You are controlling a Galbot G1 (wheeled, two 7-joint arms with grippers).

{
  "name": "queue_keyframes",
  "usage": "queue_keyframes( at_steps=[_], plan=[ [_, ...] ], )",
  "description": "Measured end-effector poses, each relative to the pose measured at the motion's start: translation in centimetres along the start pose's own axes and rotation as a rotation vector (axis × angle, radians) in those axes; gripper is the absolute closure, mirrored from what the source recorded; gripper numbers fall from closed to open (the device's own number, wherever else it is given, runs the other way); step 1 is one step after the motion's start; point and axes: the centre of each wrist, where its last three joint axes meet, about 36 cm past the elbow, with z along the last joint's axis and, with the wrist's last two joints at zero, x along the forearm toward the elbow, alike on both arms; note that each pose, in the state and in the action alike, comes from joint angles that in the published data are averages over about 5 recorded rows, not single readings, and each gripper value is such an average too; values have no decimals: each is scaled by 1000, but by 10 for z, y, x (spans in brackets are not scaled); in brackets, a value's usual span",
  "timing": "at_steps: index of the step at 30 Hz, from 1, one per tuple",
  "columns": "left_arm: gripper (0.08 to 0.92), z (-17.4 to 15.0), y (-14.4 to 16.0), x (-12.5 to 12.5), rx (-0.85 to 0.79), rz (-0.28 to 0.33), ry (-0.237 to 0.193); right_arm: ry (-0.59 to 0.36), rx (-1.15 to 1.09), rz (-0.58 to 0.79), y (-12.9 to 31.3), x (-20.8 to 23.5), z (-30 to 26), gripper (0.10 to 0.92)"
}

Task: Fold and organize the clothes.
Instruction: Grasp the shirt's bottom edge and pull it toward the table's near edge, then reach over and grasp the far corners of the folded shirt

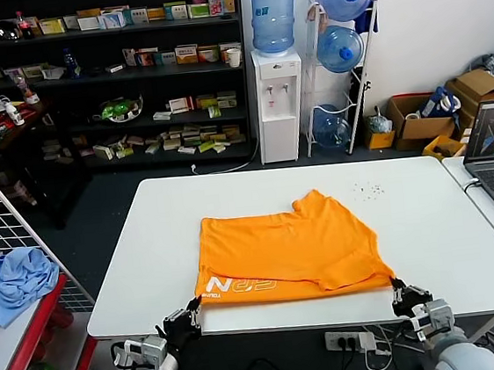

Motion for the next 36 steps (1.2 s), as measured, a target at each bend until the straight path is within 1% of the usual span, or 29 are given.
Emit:
queue_keyframes(
  at_steps=[2,5,13,17,20,24,26,28,32,36],
  plan=[
    [887,1,-1,4,-6,5,6,2,5,1,-1,6,-2,852],
    [821,0,-2,9,-14,9,10,6,10,5,-3,12,-6,772],
    [587,-7,-2,20,-36,16,33,5,-3,18,-16,23,-24,538],
    [474,-15,-1,20,-45,14,29,-24,-16,19,-24,19,-34,425],
    [388,-21,-1,16,-45,9,17,-52,-32,18,-32,10,-43,339],
    [275,-32,2,2,-36,3,-8,-81,-61,3,-42,-9,-54,233],
    [222,-37,4,-9,-30,0,-20,-92,-77,-9,-47,-22,-60,211],
    [191,-43,7,-23,-27,-4,-30,-99,-92,-24,-50,-36,-66,202],
    [178,-55,14,-54,-18,-16,-42,-109,-118,-55,-56,-67,-81,200],
    [177,-68,21,-88,-8,-26,-45,-116,-136,-84,-60,-100,-97,199]
  ],
)
